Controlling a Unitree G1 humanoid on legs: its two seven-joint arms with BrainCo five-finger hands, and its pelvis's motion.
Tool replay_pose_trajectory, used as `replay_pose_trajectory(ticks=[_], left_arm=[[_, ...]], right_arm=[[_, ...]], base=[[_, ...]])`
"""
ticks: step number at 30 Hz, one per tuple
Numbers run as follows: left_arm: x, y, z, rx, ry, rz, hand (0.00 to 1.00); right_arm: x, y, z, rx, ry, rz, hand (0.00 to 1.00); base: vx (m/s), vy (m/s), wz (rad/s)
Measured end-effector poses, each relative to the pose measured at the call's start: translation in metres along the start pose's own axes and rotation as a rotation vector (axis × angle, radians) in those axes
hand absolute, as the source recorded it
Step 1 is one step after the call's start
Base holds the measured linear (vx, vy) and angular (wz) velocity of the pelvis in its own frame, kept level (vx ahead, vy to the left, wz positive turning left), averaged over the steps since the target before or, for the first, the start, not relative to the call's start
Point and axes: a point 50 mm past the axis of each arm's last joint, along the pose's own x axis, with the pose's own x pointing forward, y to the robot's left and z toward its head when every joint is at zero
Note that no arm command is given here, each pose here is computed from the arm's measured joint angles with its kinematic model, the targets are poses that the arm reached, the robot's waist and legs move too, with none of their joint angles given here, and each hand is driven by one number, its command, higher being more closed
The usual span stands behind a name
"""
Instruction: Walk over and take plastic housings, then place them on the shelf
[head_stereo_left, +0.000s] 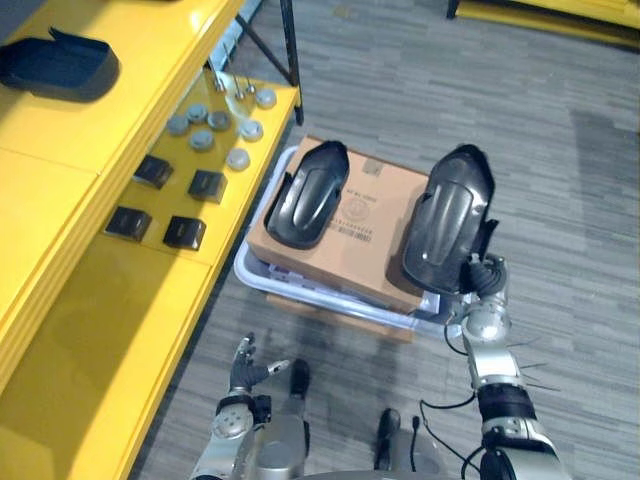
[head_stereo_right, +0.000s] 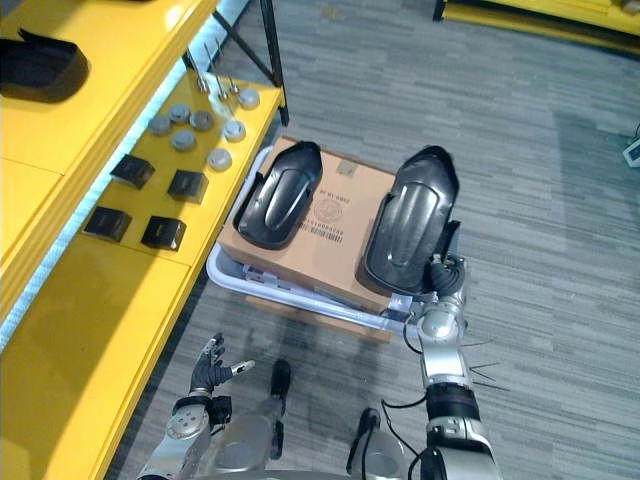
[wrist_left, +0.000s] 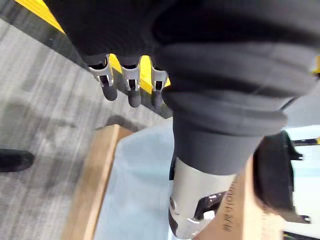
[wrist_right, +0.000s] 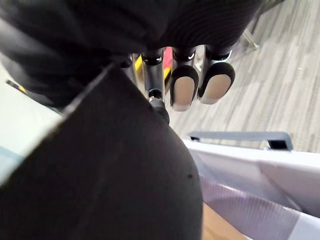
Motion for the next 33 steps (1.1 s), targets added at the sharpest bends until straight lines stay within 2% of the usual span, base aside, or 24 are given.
replay_pose_trajectory(ticks=[3, 8, 13, 16, 25, 33], left_arm=[[-0.001, -0.009, 0.031, -0.061, -0.132, -0.015, 0.0], [-0.006, -0.026, 0.081, -0.14, -0.351, -0.054, 0.0], [-0.014, -0.062, 0.117, -0.077, -0.524, -0.136, 0.0], [-0.017, -0.08, 0.13, -0.032, -0.593, -0.192, 0.0], [-0.023, -0.106, 0.152, 0.039, -0.715, -0.292, 0.0], [-0.02, -0.112, 0.148, 0.068, -0.703, -0.277, 0.0]], right_arm=[[-0.009, -0.007, 0.001, -0.025, -0.035, -0.012, 1.0], [-0.021, 0.0, 0.015, -0.039, -0.111, 0.02, 1.0], [-0.039, 0.014, 0.024, -0.033, -0.171, 0.091, 1.0], [-0.048, 0.021, 0.03, -0.024, -0.209, 0.14, 1.0], [-0.068, 0.04, 0.055, 0.013, -0.335, 0.265, 1.0], [-0.078, 0.046, 0.052, -0.002, -0.336, 0.321, 1.0]], base=[[0.01, 0.002, -0.03], [0.0, 0.0, -0.02], [-0.03, 0.003, -0.11], [-0.04, 0.007, -0.09], [-0.03, 0.01, -0.17], [0.0, 0.005, -0.08]])
